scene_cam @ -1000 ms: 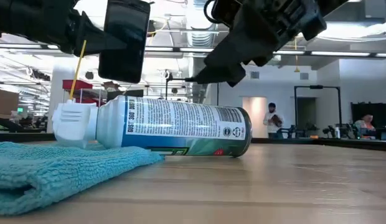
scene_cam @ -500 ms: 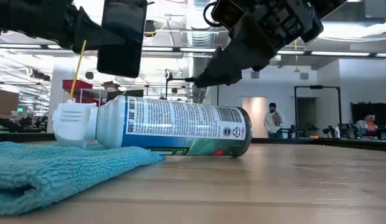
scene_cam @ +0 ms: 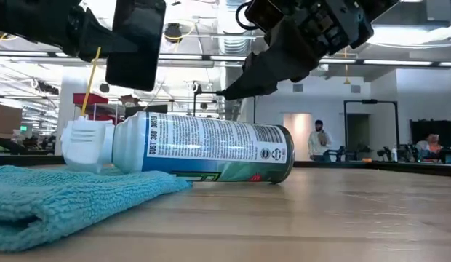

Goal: Apply microfiber cloth
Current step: Adjust the spray bottle on the table

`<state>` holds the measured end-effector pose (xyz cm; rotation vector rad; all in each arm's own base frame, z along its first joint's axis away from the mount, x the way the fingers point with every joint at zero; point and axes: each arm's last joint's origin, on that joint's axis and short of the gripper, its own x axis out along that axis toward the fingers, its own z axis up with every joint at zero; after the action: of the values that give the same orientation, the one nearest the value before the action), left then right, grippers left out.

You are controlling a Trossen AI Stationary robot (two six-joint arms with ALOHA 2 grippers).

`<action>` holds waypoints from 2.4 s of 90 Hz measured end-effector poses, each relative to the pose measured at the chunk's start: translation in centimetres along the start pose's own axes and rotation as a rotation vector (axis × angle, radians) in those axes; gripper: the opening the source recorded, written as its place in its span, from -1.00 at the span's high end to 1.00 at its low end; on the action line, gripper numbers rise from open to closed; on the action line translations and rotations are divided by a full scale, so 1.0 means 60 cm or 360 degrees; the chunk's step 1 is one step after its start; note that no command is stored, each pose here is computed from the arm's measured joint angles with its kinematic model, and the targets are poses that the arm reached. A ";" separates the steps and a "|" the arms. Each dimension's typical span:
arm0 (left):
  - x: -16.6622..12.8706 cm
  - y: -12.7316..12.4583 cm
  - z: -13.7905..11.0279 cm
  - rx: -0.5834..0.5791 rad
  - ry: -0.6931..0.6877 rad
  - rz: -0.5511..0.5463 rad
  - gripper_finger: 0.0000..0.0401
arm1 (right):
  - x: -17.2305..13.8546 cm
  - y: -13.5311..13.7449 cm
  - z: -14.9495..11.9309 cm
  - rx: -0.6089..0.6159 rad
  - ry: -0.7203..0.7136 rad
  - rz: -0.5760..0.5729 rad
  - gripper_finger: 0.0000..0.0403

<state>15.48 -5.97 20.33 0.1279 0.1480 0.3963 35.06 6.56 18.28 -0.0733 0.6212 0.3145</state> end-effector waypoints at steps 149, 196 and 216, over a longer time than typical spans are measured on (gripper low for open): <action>0.010 0.011 -0.007 -0.0008 0.0064 0.0047 0.99 | 0.061 0.038 0.142 -0.0062 0.0958 0.0207 -0.27; 0.010 0.011 -0.007 -0.0011 0.0064 0.0050 0.98 | 0.092 0.037 0.132 -0.0133 0.1019 0.0004 -0.27; 0.010 0.011 -0.007 -0.0012 0.0064 0.0050 0.97 | 0.090 0.037 0.140 -0.0118 0.0992 -0.0003 -0.27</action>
<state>15.70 -5.10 19.94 0.1147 0.1842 0.4311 43.20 11.48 22.05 -0.2487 1.2267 0.3131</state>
